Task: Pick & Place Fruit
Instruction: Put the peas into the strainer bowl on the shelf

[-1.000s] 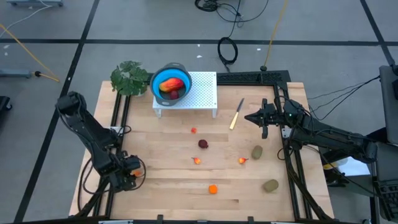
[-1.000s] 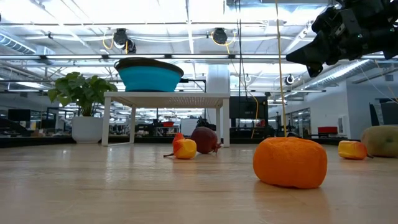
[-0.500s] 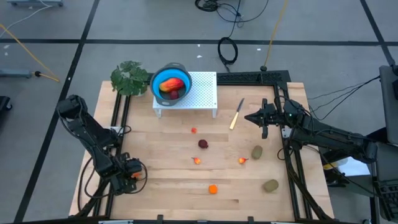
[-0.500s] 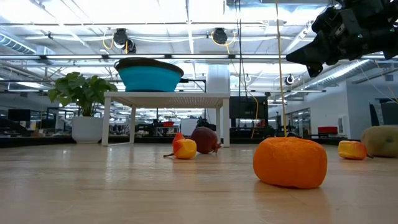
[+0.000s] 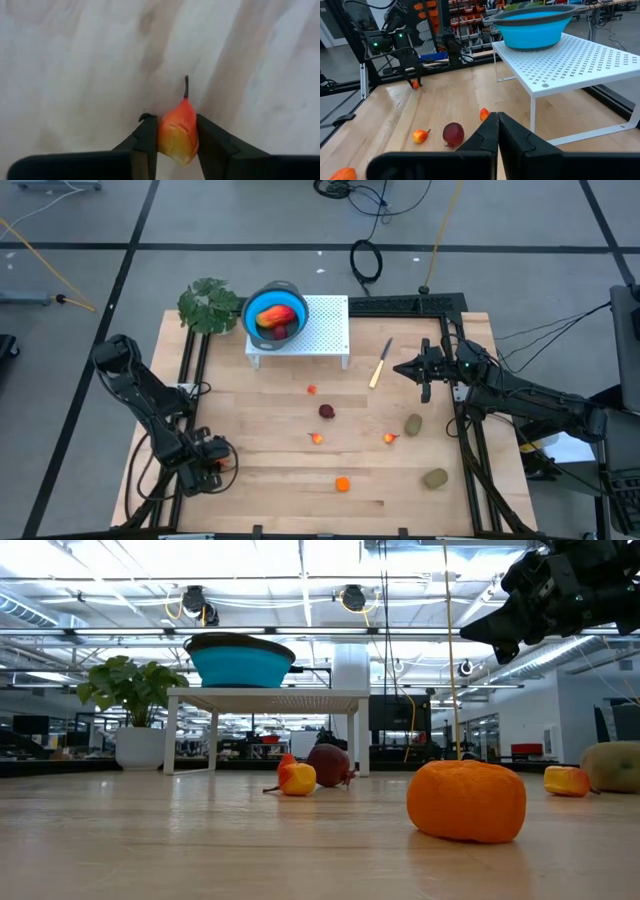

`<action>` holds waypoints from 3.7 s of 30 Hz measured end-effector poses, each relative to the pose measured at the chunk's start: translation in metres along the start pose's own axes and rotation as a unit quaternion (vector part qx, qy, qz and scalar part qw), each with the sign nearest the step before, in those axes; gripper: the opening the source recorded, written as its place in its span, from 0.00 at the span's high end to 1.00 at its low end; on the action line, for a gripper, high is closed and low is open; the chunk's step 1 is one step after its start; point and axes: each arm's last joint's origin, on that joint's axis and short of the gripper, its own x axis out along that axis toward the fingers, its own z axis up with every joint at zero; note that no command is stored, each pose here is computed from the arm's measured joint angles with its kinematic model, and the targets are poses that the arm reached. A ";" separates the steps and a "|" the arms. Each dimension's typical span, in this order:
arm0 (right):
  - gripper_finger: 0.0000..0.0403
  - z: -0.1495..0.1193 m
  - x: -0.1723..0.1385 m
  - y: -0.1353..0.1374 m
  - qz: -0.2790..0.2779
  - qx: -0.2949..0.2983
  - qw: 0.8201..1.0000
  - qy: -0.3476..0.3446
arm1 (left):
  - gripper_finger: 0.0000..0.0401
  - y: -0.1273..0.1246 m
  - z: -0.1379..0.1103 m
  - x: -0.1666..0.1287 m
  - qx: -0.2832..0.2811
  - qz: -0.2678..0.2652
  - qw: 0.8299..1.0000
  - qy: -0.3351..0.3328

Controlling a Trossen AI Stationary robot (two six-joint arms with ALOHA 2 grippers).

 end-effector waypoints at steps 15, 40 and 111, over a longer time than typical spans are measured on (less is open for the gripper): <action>1.00 0.000 0.000 0.000 0.000 0.000 1.000 0.000 | 0.78 -0.012 0.040 -0.040 -0.127 -0.148 0.953 -0.232; 1.00 0.000 0.000 0.000 0.000 -0.038 0.999 0.000 | 0.79 0.013 0.095 -0.069 -0.653 -0.327 0.643 -0.229; 1.00 0.000 0.000 0.000 0.000 -0.039 0.999 0.001 | 0.71 0.185 0.260 -0.168 0.000 0.228 0.884 -0.408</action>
